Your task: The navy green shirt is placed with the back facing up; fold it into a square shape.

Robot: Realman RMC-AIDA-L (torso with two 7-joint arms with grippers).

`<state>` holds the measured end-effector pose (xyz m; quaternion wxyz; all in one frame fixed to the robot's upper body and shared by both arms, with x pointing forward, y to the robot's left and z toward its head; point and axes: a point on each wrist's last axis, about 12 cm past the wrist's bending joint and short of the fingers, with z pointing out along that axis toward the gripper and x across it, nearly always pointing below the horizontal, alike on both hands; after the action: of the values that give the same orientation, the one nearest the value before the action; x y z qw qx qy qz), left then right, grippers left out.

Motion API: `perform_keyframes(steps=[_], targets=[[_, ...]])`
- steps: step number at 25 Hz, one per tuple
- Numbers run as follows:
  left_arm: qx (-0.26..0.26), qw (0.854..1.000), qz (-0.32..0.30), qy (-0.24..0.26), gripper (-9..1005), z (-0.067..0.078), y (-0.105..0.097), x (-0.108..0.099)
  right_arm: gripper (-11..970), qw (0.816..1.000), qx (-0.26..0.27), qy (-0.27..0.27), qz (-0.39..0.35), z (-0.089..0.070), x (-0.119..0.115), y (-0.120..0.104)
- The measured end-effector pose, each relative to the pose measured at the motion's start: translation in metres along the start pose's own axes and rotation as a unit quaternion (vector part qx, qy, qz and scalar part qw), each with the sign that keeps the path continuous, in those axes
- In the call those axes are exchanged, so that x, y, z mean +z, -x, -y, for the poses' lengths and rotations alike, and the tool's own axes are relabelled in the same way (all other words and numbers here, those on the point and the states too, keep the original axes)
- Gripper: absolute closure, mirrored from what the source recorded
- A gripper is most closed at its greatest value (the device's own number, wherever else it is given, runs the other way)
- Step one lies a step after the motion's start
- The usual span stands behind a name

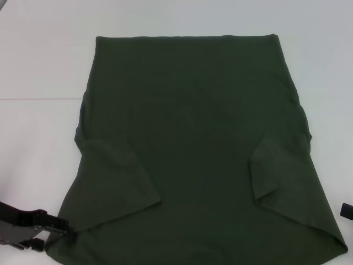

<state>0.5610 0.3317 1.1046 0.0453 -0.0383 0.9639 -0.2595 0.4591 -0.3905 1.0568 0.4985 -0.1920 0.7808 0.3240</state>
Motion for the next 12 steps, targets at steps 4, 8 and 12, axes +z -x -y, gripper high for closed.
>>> perform_keyframes(steps=[4, 8, 12], targets=[[0.001, 1.000, -0.002, -0.003, 172, 0.0016, -0.0004, 0.0012, 143, 1.000, 0.000, 0.000, 0.000, -0.0001, 0.0002, 0.0000], [0.003, 1.000, -0.004, -0.007, 173, 0.0043, -0.0005, 0.0032, 143, 1.000, 0.000, 0.001, -0.001, 0.0000, 0.0004, 0.0001], [0.007, 1.000, -0.007, -0.011, 173, 0.0076, -0.0001, 0.0043, 143, 1.000, 0.000, 0.001, -0.001, -0.0001, 0.0005, 0.0000]])
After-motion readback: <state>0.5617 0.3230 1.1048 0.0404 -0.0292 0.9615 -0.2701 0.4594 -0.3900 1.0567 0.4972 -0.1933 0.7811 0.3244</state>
